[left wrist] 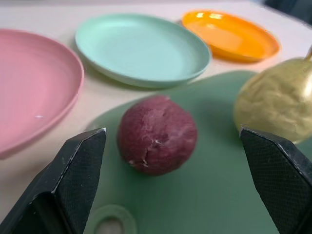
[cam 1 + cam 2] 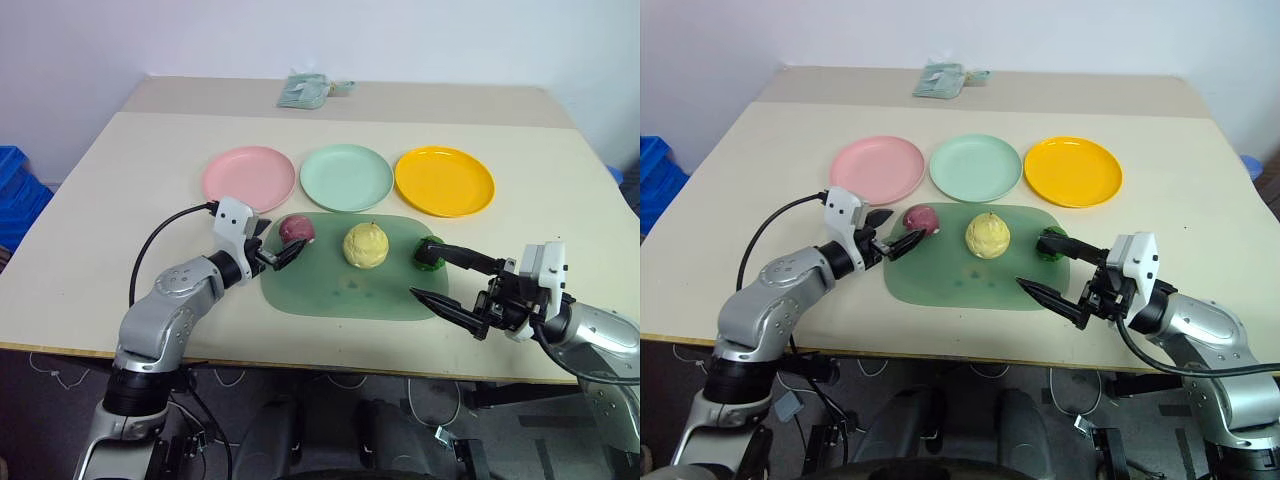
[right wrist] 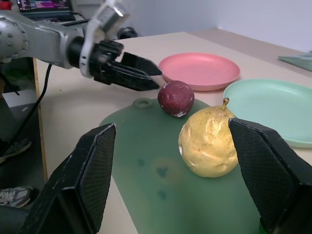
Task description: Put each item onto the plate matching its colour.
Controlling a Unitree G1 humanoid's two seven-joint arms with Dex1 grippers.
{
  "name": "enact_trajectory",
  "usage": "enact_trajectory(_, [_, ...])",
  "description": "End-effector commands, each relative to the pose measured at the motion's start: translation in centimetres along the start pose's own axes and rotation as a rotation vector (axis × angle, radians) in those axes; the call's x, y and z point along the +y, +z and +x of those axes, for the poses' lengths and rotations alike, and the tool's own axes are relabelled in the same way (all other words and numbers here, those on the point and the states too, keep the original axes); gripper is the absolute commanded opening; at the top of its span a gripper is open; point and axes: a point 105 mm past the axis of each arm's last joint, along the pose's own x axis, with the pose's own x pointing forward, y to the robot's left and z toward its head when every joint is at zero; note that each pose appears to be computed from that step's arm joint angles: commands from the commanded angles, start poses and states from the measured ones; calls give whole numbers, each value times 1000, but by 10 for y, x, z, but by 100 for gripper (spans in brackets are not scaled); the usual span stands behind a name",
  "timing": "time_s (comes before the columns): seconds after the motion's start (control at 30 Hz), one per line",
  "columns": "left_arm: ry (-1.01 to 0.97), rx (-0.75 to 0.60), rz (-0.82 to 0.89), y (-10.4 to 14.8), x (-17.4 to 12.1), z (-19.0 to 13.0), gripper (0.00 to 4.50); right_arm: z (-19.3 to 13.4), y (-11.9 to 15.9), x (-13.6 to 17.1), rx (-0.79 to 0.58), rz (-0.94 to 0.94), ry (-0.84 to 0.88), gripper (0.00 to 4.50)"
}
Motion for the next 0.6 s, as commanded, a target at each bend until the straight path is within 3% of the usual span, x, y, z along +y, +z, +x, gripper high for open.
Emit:
enact_trajectory(0.03, [43,12,37,6,2,13,450,1,7,-1,-33,-37,-3,375])
enact_trajectory(0.17, [77,41,22,2,6,25,450,3,7,-1,-36,-40,-4,375])
enact_trajectory(0.27, [71,59,16,-3,5,28,362,4,8,0,-38,-40,-3,379])
enact_trajectory(0.33, [71,70,21,-7,5,28,262,5,8,1,-38,-40,-3,379])
enact_trajectory(0.4, [76,69,28,-7,6,28,215,5,8,1,-36,-43,-7,379])
enact_trajectory(0.6, [217,-94,-37,24,29,25,208,7,9,-3,-38,-49,-16,379])
